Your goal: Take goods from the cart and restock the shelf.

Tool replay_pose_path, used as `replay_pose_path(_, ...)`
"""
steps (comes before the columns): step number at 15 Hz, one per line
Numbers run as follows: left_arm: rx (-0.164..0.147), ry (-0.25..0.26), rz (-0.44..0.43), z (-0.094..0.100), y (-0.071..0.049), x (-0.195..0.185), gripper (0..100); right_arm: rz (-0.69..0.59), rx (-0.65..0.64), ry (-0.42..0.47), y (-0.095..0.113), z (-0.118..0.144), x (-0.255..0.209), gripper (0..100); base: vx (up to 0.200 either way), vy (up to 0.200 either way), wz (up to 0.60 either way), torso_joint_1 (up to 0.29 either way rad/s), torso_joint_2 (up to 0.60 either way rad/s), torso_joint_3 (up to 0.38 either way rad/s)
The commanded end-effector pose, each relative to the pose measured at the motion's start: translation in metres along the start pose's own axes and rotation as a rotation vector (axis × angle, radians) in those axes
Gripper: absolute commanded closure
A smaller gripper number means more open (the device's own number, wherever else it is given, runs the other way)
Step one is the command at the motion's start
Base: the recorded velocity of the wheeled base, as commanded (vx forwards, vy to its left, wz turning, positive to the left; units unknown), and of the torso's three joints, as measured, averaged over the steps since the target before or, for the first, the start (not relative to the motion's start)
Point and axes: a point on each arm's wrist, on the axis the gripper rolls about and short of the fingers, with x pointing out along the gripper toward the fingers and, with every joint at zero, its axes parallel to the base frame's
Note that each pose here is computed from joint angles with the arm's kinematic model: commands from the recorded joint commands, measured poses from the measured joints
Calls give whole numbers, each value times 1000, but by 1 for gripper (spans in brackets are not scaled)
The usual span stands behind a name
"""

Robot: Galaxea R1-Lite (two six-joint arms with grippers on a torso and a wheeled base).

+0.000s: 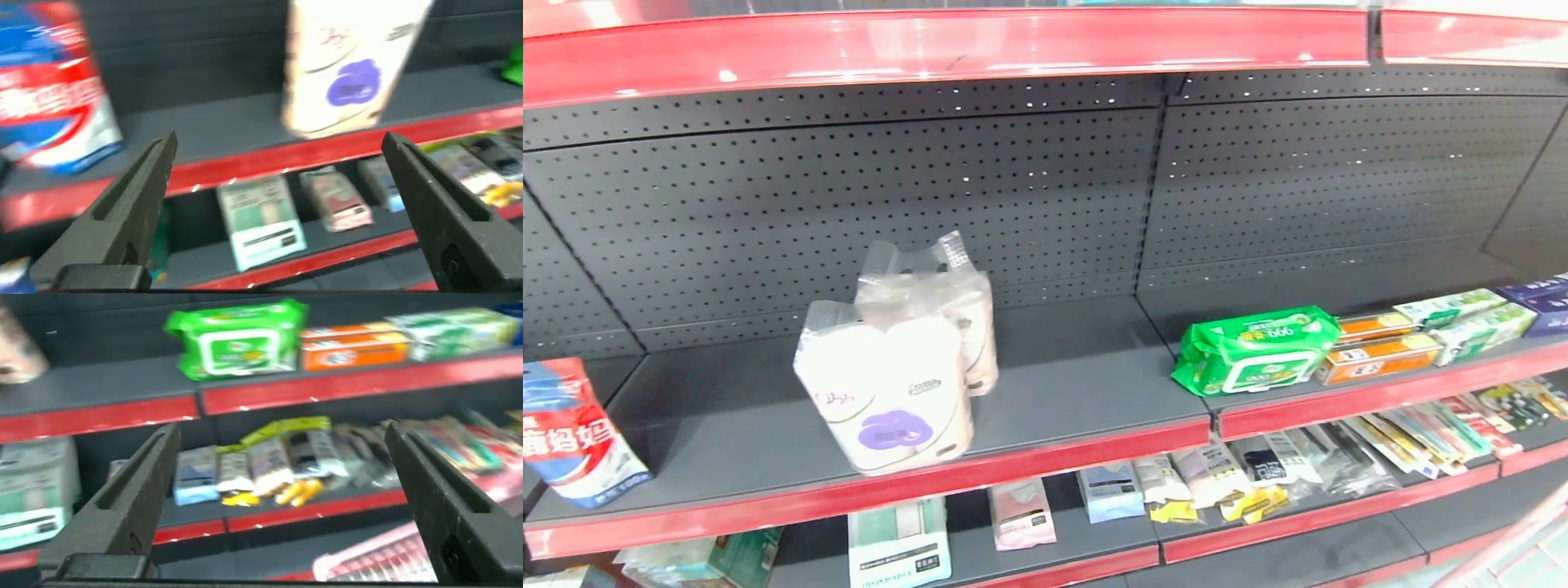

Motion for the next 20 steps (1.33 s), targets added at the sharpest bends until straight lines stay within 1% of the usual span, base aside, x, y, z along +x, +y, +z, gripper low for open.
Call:
replay_pose_path(1, 0, 1, 1, 0, 0, 0, 0, -1, 0, 2, 0, 0, 0, 0, 0, 0, -600, -2, 7, -2)
replay_pose_path(2, 0, 1, 1, 0, 0, 0, 0, -1, 1, 0, 0, 0, 0, 0, 0, 0, -600, 2, 2, 2)
replay_pose_path(4, -5, 1, -1, 0, 0, 0, 0, -1, 1, -1, 0, 0, 0, 0, 0, 0, 0, 0, 0, 0)
replay_pose_path(7, 0, -2, -25, 1, 0, 0, 0, -1, 1, 2, 0, 0, 0, 0, 0, 0, 0, 0, 0, 0)
replay_pose_path(8, -28, -95, -46, 43, 0, -9, 0, -1, 1, 0, 0, 0, 0, 0, 0, 0, 0, 0, 0, 0)
replay_pose_path(9, -134, -53, -50, 96, 0, 7, 0, -1, 1, 2, 0, 0, 0, 0, 0, 0, 0, 0, 0, 0)
replay_pose_path(10, -228, -48, -48, 142, -1, 28, 0, -1, 1, 0, 0, 0, 0, 0, 0, 0, 0, 0, 0, 0)
replay_pose_path(11, -227, -16, 24, 172, 0, 59, 0, 1, 1, 2, 0, 0, 0, 0, 0, 0, 0, 0, 0, 0)
replay_pose_path(12, -163, 51, 157, 173, 5, 80, 0, -1, 1, 2, 0, 0, 0, 0, 0, 0, 0, 0, 0, 0)
replay_pose_path(13, -88, 125, 274, 165, 11, 93, 0, 1, 1, 0, 0, 0, 0, 0, 0, 0, 0, 0, 0, 0)
replay_pose_path(14, -59, 171, 339, 160, 17, 99, 0, 1, 1, 0, 0, 0, 0, 0, 0, 0, 0, 0, 0, 0)
replay_pose_path(15, -47, 241, 397, 151, 25, 111, 0, 1, 1, 2, 0, 0, 0, 0, 0, 0, 0, 0, 0, 0)
replay_pose_path(16, -55, 308, 425, 141, 31, 119, 0, -1, 1, 2, 0, 0, 0, 0, 0, 0, 0, 0, 0, 0)
replay_pose_path(17, -61, 364, 454, 131, 36, 125, 0, -1, 1, 0, 0, 0, 0, 0, 0, 0, 0, 0, 0, 0)
replay_pose_path(18, -65, 400, 478, 126, 41, 130, 0, -1, 1, 2, 0, 0, 0, 0, 0, 0, 0, 0, 0, 0)
replay_pose_path(19, -66, 410, 481, 125, 43, 131, 0, -1, 1, 2, 0, 0, 0, 0, 0, 0, 0, 0, 0, 0)
replay_pose_path(20, -49, 451, 483, 120, 45, 133, 0, -1, 1, 0, 0, 0, 0, 0, 0, 0, 0, 0, 0, 0)
